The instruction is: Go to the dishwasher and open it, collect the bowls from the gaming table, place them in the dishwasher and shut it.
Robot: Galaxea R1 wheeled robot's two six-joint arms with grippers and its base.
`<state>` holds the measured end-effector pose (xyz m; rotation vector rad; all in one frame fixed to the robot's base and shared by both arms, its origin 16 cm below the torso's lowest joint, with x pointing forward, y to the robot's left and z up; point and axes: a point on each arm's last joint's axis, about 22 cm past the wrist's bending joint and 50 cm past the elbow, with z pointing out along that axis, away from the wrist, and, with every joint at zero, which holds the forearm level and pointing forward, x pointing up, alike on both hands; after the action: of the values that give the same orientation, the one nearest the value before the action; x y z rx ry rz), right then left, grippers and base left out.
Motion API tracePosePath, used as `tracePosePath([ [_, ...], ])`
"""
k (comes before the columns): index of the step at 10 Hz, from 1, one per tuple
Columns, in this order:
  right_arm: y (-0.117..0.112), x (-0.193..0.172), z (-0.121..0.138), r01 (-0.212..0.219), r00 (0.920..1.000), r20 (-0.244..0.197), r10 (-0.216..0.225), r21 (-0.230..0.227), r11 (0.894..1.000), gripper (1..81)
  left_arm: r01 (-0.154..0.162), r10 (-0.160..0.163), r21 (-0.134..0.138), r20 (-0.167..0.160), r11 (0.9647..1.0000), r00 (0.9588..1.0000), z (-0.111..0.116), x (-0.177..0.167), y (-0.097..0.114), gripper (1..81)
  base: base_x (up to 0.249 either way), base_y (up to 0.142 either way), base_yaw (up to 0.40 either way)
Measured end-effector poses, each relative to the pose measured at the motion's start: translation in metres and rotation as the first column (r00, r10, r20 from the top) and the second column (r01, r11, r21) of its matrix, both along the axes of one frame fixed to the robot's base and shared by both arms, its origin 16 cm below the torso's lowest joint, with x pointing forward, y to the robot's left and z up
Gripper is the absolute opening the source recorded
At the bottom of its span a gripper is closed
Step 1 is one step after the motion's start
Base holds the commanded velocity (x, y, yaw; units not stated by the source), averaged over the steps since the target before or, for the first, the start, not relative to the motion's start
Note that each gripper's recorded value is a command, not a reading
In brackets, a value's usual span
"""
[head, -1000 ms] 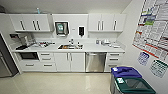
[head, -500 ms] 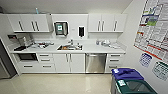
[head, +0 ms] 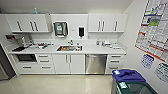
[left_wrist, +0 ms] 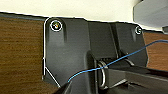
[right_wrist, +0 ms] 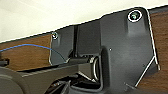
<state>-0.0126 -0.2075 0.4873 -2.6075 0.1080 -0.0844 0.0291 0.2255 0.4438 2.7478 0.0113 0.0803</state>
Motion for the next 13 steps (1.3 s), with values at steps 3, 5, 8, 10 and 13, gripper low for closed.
tracePosePath([
  [3,0.0,0.0,0.0,0.0,1.0,0.0,0.0,0.001,1.0,81.1,0.0,0.0,-0.001,0.0,1.0,1.0,0.0,0.0,-0.001,81.1,0.094,0.0,0.0],
  [5,0.003,0.0,0.0,0.0,1.0,0.0,0.0,0.004,1.0,81.1,0.001,-0.001,-0.006,0.0,1.0,1.0,0.0,0.0,-0.005,81.1,0.102,0.0,0.0],
  [8,0.006,-0.001,0.0,0.0,1.0,-0.001,0.0,0.008,1.0,81.1,0.0,0.0,-0.005,-0.002,1.0,1.0,0.0,-0.003,-0.004,81.1,0.102,0.0,0.0],
  [10,0.01,-0.004,0.0,0.0,1.0,-0.004,0.0,0.013,1.0,81.1,0.001,-0.001,-0.002,-0.005,1.0,1.0,0.0,-0.005,-0.002,81.1,0.101,0.0,0.0],
  [13,0.001,-0.001,-0.001,-0.001,1.0,0.0,0.001,0.0,1.0,81.1,0.001,-0.001,-0.013,-0.009,0.9999,1.0,0.0,-0.008,-0.01,81.1,0.101,0.0,0.0],
])
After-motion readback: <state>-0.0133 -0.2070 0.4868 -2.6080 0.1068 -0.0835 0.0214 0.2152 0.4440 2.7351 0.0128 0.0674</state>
